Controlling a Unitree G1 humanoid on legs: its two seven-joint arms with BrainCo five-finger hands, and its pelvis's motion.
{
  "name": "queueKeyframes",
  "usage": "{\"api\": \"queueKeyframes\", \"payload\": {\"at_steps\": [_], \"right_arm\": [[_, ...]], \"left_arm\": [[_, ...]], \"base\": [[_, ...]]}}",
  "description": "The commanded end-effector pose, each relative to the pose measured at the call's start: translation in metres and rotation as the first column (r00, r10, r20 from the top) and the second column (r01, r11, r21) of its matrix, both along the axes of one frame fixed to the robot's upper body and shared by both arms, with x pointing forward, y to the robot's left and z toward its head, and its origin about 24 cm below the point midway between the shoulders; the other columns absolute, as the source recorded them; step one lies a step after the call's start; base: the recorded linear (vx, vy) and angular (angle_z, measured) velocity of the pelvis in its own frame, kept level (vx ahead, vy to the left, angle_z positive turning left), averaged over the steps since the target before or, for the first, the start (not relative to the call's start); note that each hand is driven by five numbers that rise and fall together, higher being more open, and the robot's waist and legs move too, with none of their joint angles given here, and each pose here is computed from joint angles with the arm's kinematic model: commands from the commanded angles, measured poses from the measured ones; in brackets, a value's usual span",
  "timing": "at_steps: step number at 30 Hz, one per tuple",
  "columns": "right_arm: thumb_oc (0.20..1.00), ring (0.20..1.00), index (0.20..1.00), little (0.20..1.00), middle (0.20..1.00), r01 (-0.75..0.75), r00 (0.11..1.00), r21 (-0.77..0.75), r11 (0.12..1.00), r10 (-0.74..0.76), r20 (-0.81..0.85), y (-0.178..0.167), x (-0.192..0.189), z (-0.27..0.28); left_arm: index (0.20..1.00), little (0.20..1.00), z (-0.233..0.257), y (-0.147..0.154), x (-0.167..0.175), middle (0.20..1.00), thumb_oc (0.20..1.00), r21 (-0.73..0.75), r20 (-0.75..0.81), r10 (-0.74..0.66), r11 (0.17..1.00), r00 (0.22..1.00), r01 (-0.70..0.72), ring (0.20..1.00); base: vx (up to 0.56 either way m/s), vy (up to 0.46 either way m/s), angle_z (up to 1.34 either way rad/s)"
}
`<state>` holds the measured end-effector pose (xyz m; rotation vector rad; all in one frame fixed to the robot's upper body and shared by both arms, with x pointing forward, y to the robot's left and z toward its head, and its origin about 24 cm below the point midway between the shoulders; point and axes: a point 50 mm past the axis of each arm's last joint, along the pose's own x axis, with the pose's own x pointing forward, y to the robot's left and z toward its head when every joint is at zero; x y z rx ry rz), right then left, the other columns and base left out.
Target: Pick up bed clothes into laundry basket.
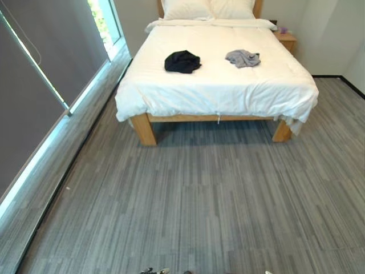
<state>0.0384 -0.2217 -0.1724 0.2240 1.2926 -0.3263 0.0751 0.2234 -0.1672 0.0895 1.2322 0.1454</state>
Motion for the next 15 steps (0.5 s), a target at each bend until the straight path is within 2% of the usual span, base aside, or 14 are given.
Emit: {"api": "queueKeyframes", "payload": {"at_steps": [1, 4, 6, 9, 13, 14, 15], "right_arm": [[1.000, 1.000, 1.000, 1.000, 1.000, -0.013, 1.000, -0.001, 1.000, 0.013, 0.002, -0.004, 0.008, 0.001], [1.000, 1.000, 1.000, 1.000, 1.000, 0.036, 0.999, 0.006, 0.999, -0.036, 0.011, -0.006, 0.009, 0.001], [1.000, 1.000, 1.000, 1.000, 1.000, 0.062, 0.993, 0.037, 0.997, -0.065, 0.094, -0.008, 0.030, 0.005], [1.000, 1.000, 1.000, 1.000, 1.000, -0.066, 0.972, -0.023, 0.998, 0.069, 0.225, -0.018, 0.075, 0.020], [1.000, 1.000, 1.000, 1.000, 1.000, -0.242, 0.831, -0.148, 0.959, 0.283, 0.478, -0.026, 0.145, 0.065], [1.000, 1.000, 1.000, 1.000, 1.000, -0.282, 0.728, -0.210, 0.936, 0.352, 0.589, -0.025, 0.170, 0.094], [1.000, 1.000, 1.000, 1.000, 1.000, -0.282, 0.729, -0.210, 0.936, 0.352, 0.588, -0.025, 0.169, 0.094]], "left_arm": [[1.000, 1.000, 0.003, -0.003, 0.022, 1.000, 1.000, 0.003, 0.032, -0.027, 1.000, 0.999, 0.027, 1.000], [1.000, 1.000, 0.005, 0.001, 0.025, 1.000, 1.000, 0.025, 0.036, -0.041, 0.999, 0.998, 0.041, 1.000], [1.000, 1.000, 0.011, 0.003, 0.046, 1.000, 1.000, 0.066, 0.092, -0.135, 0.989, 0.987, 0.129, 1.000], [1.000, 1.000, 0.025, 0.005, 0.079, 1.000, 1.000, 0.114, 0.182, -0.241, 0.968, 0.953, 0.222, 1.000], [1.000, 1.000, 0.067, 0.011, 0.135, 1.000, 1.000, 0.149, 0.452, -0.233, 0.971, 0.861, 0.185, 1.000], [1.000, 1.000, 0.088, 0.012, 0.150, 1.000, 1.000, 0.138, 0.560, -0.216, 0.976, 0.800, 0.167, 1.000], [1.000, 1.000, 0.088, 0.012, 0.150, 1.000, 1.000, 0.137, 0.559, -0.216, 0.976, 0.801, 0.167, 1.000]], "base": [[0.00, 0.000, 0.00], [0.00, 0.000, 0.00], [0.00, 0.000, 0.00], [0.00, 0.000, 0.00], [-0.03, 0.010, -0.02], [-0.03, 0.002, 0.03], [-0.02, 0.002, 0.05]]}}
